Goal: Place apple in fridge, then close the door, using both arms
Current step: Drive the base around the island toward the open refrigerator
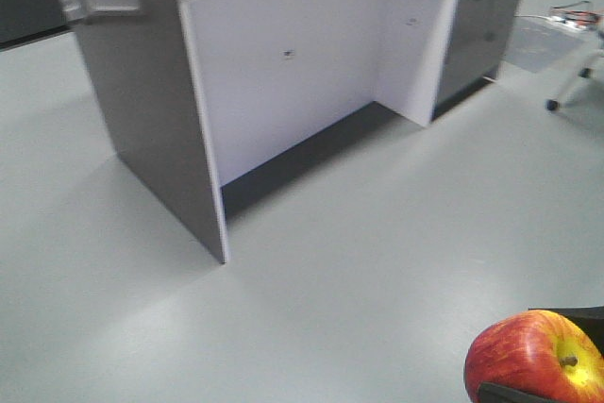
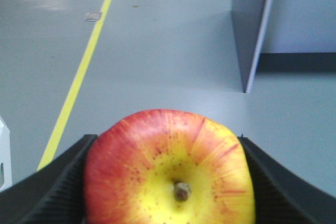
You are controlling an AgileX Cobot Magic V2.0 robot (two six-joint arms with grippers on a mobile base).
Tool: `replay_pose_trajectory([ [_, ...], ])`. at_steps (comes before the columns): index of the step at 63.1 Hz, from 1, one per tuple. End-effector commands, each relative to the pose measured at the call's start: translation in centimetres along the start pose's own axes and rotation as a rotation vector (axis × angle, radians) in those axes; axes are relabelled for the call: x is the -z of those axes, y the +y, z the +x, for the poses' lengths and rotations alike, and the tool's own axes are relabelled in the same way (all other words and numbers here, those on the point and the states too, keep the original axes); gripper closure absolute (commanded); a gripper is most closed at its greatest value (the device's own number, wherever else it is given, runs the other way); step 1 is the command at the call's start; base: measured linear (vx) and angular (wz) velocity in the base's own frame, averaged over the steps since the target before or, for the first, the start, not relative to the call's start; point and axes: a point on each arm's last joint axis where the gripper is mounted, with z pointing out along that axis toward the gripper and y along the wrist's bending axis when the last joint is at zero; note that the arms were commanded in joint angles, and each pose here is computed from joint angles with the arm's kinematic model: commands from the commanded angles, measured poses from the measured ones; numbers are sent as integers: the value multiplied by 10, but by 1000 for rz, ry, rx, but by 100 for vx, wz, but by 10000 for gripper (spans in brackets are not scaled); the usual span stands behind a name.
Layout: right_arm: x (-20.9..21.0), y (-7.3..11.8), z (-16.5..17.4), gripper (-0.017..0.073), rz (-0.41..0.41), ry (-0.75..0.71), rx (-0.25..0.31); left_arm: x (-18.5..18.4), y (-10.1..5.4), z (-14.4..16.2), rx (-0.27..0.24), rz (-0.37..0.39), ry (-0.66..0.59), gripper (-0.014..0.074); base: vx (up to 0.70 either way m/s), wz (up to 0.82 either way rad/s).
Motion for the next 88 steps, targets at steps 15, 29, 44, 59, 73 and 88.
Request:
replay_pose_trajectory([
  [15, 5, 0, -14, 198, 5, -100, 6, 1, 0, 0, 7, 2, -70, 600, -2, 54],
  [29, 5, 0, -14, 198, 5, -100, 6, 1, 0, 0, 7, 2, -70, 600, -1, 50],
  [44, 5, 0, -14, 198, 5, -100, 6, 1, 0, 0, 7, 2, -70, 600, 0, 47],
  [59, 5, 0, -14, 198, 5, -100, 6, 1, 0, 0, 7, 2, -70, 600, 1, 43],
  [73, 5, 0, -14, 198, 5, -101, 6, 1, 0, 0, 7, 2, -70, 600, 2, 41],
  [88, 5, 0, -14, 198, 5, -101, 7, 1, 0, 0, 7, 2, -70, 600, 4, 35],
])
